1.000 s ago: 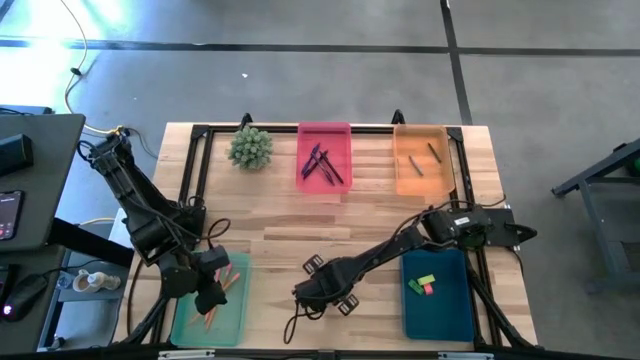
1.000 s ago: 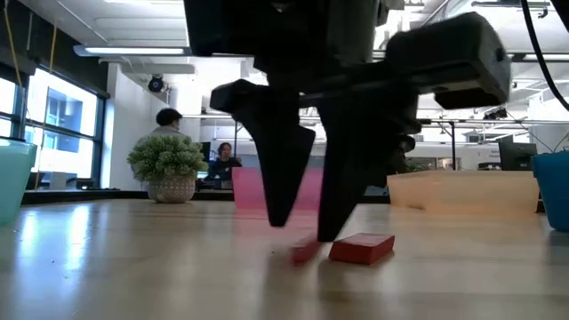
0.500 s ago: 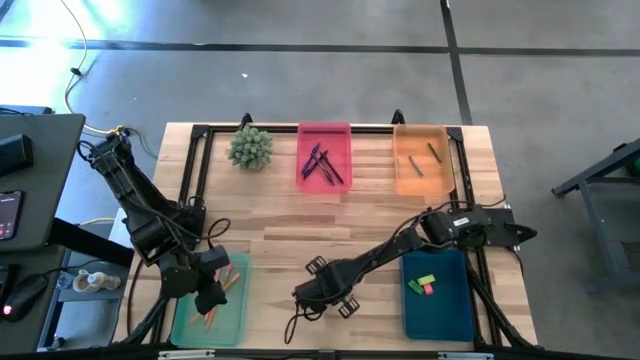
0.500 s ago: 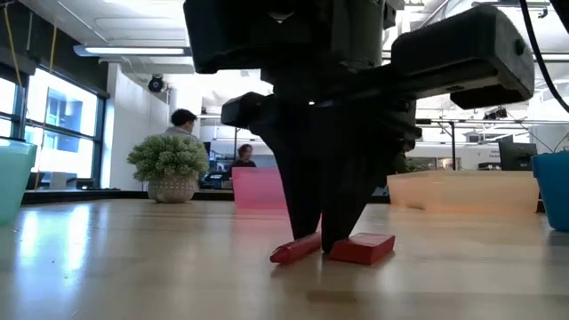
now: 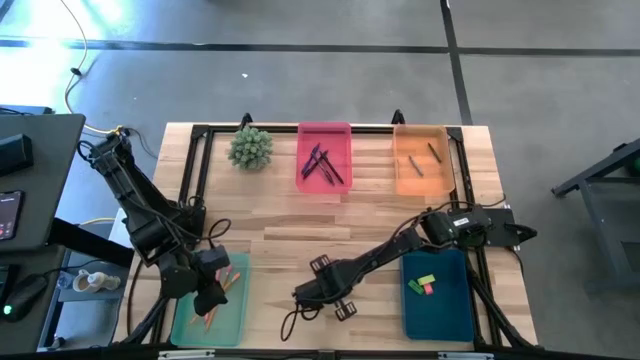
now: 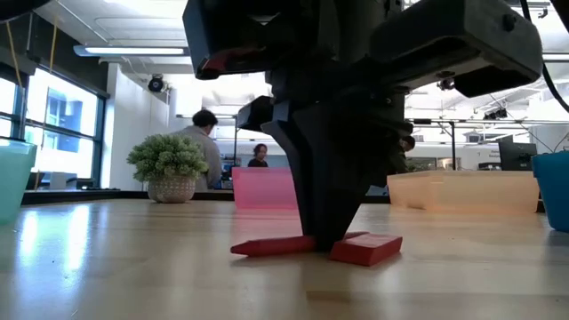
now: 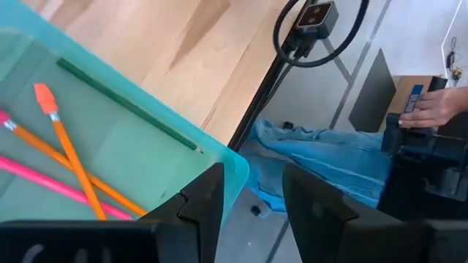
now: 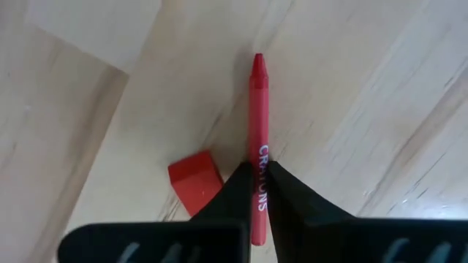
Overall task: Sort crayons/erasers/pens/pencils in bins
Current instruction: Put the red crayon into the orange bin
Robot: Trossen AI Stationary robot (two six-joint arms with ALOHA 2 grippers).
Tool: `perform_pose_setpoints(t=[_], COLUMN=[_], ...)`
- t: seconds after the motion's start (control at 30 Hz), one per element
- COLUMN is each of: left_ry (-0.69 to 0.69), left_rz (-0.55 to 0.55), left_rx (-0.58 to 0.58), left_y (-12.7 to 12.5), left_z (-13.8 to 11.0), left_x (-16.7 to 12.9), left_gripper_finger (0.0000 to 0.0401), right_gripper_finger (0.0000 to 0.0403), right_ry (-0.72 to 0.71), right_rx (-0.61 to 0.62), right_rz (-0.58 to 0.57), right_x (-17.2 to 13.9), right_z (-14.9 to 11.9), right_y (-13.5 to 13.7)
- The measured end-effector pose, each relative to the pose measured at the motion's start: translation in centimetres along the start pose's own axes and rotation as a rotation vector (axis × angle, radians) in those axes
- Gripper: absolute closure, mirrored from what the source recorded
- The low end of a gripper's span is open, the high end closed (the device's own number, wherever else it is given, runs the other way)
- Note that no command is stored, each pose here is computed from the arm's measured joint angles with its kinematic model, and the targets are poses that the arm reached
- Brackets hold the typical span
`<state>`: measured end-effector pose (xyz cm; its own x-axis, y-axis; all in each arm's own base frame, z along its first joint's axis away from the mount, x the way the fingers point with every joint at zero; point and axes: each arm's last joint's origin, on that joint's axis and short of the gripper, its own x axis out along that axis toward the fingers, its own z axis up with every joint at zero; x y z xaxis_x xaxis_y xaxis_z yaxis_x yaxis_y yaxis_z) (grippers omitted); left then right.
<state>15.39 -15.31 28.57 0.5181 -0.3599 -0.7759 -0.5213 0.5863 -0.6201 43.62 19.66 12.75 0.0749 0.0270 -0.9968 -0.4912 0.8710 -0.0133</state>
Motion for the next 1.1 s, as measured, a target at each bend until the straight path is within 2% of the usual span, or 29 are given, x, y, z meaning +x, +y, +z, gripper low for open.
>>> perform_pose_setpoints(t=[0.23, 0.4, 0.7, 1.1], left_ry=[-0.144, -0.222, -0.397, -0.520], left_rz=[-0.008, -0.024, -0.077, -0.130], left_rx=[0.107, 0.217, 0.380, 0.527], left_y=[0.1, 0.2, 0.9, 2.1], left_z=[0.5, 0.8, 1.6, 2.1], left_x=[-0.6, -1.6, -4.9, -8.4], left_gripper_finger=[0.0274, 0.0274, 0.0274, 0.0274], right_gripper_finger=[0.0398, 0.0398, 0.0398, 0.0398], right_ry=[0.001, -0.030, -0.034, -0.047], right_rx=[0.109, 0.204, 0.349, 0.479], right_rz=[0.038, 0.046, 0.012, -0.011], right_x=[-0.2, -1.5, -2.5, -2.8], right_z=[-0.1, -0.2, -0.5, -0.7], right_y=[-0.6, -1.1, -2.2, -3.8])
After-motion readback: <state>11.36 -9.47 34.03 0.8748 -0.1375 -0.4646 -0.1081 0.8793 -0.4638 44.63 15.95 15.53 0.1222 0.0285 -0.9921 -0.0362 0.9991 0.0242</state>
